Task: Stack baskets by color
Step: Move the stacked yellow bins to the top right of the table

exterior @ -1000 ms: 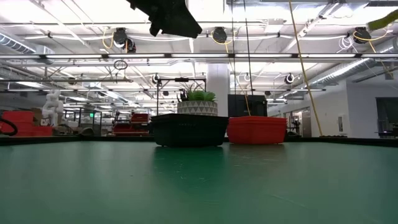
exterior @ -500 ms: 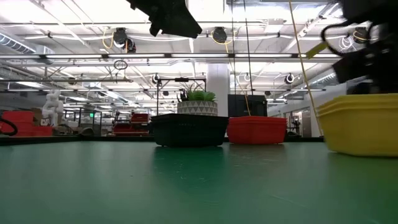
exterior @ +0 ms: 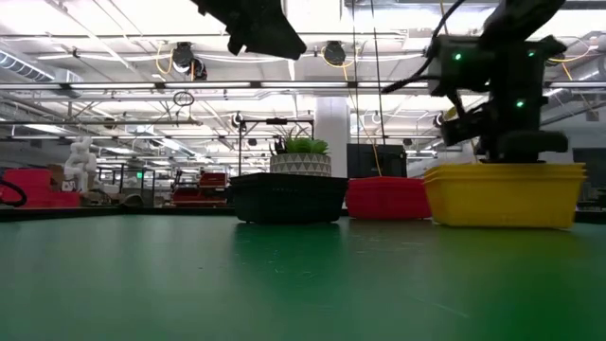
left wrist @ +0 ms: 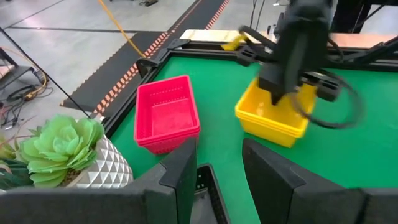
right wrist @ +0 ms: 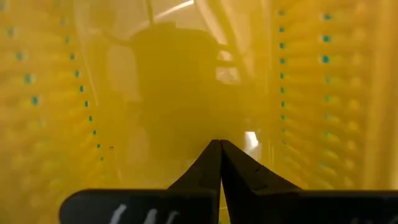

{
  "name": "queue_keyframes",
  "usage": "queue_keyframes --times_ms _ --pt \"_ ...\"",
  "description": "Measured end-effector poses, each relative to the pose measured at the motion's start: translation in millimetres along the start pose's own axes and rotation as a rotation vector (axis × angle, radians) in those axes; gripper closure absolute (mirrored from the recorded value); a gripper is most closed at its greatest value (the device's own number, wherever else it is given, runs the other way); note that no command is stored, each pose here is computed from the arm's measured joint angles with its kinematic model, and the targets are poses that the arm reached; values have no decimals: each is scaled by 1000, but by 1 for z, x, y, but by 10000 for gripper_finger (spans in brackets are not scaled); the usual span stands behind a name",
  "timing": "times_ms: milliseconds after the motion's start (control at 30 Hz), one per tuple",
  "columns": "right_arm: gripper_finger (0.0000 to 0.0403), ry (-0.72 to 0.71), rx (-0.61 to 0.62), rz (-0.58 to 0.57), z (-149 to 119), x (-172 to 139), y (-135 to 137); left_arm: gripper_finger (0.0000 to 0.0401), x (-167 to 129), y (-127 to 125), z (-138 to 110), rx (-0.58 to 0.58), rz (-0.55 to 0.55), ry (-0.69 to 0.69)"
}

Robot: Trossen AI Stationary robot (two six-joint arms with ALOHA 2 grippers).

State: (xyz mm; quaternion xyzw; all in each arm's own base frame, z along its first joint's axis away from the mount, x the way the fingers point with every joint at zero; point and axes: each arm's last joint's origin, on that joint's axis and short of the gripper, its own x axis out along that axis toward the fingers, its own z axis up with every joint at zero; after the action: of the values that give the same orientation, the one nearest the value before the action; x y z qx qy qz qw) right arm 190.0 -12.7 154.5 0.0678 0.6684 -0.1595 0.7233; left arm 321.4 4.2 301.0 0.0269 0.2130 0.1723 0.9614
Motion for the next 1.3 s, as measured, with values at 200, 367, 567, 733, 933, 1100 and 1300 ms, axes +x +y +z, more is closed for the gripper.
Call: queue_keyframes --times_ms 200,367,567,733,933,1100,1300 --pt "403 30 113 -17 3 3 -24 270 0 0 -3 11 1 26" --pt "403 113 256 -115 -4 4 -43 270 0 0 -4 18 1 41" --pt "403 242 336 -251 -18 2 -57 270 0 0 -4 18 1 41" --pt "403 232 327 -244 -17 2 -57 270 0 0 -4 18 1 41" --pt "403 212 272 -186 -15 1 -48 270 0 0 -4 23 1 41" --pt "403 164 243 -176 -12 0 -43 270 0 0 -4 24 1 40" --pt "403 106 227 -169 -13 -7 -38 270 0 0 -4 26 2 40"
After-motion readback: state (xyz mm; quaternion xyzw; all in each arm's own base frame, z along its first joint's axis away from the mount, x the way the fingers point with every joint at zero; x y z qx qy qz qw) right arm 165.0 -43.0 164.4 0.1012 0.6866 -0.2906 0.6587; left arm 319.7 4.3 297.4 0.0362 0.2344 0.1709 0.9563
